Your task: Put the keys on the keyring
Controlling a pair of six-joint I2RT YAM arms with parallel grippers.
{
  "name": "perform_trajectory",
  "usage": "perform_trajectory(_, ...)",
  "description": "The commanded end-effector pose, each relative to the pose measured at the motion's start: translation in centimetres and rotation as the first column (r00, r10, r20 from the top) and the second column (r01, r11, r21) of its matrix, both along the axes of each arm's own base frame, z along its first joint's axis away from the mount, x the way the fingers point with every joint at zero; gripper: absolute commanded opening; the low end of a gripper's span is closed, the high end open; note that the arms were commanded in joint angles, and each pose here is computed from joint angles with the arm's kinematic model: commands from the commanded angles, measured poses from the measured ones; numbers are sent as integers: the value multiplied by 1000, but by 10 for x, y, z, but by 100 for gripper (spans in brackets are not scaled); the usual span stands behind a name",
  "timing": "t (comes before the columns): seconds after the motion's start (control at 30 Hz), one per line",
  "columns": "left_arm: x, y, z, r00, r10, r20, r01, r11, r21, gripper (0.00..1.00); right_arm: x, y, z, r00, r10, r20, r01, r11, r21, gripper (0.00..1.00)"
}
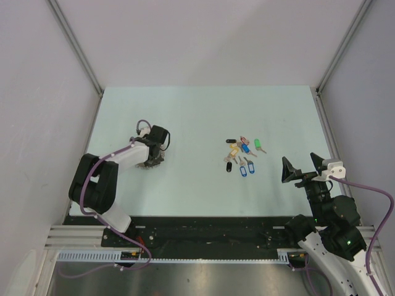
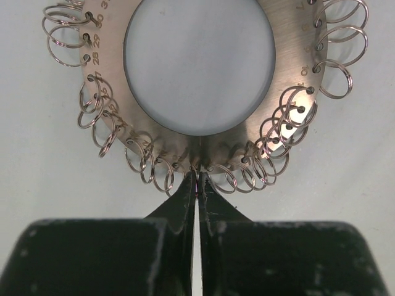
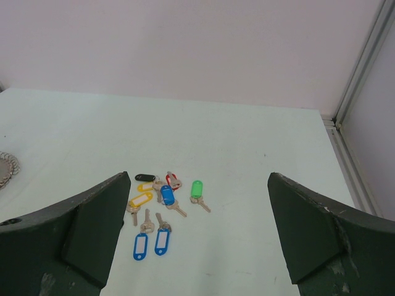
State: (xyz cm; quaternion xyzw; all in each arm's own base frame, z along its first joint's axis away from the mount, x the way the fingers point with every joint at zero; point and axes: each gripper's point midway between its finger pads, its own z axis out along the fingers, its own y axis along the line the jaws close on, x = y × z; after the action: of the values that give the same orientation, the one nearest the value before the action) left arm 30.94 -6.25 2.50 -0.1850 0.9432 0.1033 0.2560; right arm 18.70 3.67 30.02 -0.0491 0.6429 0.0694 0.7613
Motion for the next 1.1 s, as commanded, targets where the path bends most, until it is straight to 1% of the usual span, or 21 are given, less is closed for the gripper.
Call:
perform_trajectory(0.0,6,0,19,998,-12,58,11,1000,8,2,-4,-3,15,999,0,47,-1,1000,18,99)
perform_trajectory(0.13,9,-1,31,993,-44,105,44,999,-2,0,-5,-2,15,999,4,51,-5,1000,13,100)
perform_trajectory(0.33,13,-4,58,970,-141,197,143,990,4,0,-5,5,15,998,43,55,-43,999,-4,100)
perform_trajectory(0.5,15,-16,81,924,-259,280,272,962,-10,0,-8,13,18,994,91,68,-90,996,-12,100)
perform_trajectory(0.53,17,-19,93,906,-272,324,293,956,-15,0,-9,19,18,989,127,70,-125,992,-21,100)
perform_trajectory(0.6,17,-24,105,877,-318,360,343,939,-7,0,-11,26,18,984,164,63,-164,986,-15,100)
perform_trajectory(0.7,18,-36,131,810,-381,446,429,903,-5,0,-11,42,18,970,240,33,-240,971,-19,100)
perform_trajectory(0.73,20,-44,139,772,-421,476,480,877,-2,0,-14,50,21,958,286,26,-285,958,-19,100)
perform_trajectory(0.8,20,-53,157,716,-458,526,534,845,8,1,-11,64,15,942,335,-20,-336,942,-26,100)
perform_trajectory(0.83,19,-63,164,667,-507,546,595,803,19,1,-14,72,17,924,382,-26,-382,924,-17,100)
perform_trajectory(0.93,18,-73,182,589,-568,575,663,746,58,1,-16,99,9,863,497,-95,-499,867,4,100)
perform_trajectory(0.97,15,-83,184,551,-598,583,709,704,52,1,-17,105,9,847,520,-112,-520,854,30,100)
perform_trajectory(1.03,14,-89,194,497,-634,592,746,661,82,1,-14,121,0,804,571,-168,-570,820,62,100)
perform_trajectory(1.07,11,-96,197,460,-653,601,778,623,80,0,-15,126,1,787,590,-179,-584,807,93,100)
